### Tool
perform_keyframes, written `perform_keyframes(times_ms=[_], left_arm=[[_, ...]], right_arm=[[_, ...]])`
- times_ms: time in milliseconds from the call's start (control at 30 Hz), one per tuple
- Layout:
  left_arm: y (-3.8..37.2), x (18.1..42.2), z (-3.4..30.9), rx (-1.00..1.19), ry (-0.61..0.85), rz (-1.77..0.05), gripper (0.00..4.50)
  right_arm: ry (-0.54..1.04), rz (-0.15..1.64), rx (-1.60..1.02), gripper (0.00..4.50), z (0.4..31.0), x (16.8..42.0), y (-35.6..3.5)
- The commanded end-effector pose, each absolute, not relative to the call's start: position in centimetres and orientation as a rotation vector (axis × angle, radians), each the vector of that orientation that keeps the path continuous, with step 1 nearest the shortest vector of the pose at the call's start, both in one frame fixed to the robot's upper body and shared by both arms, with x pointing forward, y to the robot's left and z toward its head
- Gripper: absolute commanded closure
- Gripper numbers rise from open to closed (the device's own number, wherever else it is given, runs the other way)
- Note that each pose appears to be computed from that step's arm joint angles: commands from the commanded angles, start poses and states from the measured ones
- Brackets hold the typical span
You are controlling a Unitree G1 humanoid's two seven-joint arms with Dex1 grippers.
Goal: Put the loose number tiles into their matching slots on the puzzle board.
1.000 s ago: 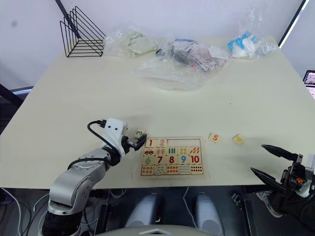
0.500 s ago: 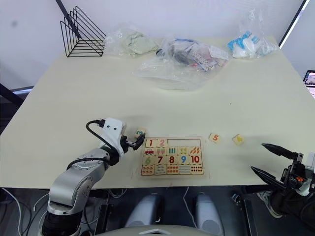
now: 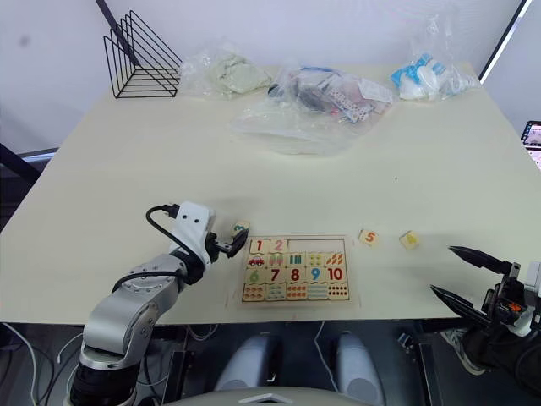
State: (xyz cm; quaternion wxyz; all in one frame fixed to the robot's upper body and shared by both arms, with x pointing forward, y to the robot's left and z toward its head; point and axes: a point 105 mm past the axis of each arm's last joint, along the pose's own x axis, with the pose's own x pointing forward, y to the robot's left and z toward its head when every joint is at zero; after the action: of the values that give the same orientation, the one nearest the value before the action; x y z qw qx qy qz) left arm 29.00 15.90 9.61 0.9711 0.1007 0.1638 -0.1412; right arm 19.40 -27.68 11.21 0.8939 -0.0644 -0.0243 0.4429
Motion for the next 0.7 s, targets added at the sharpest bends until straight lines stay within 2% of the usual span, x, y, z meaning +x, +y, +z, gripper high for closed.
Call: perform_keyframes(times_ms=[33,700], left_arm=[[16.1,29.21,10.32,0.212,0.297,-0.282,0.04],[16.2,29.3,10.16,0.212,0.306,-0.319,0.04]], right_arm=[[-0.09,0.912,-0.169,0.0,12.45,19.32,-27.97],[-0.089,0.906,-0.165,0.0,12.32,19.11,-27.87]])
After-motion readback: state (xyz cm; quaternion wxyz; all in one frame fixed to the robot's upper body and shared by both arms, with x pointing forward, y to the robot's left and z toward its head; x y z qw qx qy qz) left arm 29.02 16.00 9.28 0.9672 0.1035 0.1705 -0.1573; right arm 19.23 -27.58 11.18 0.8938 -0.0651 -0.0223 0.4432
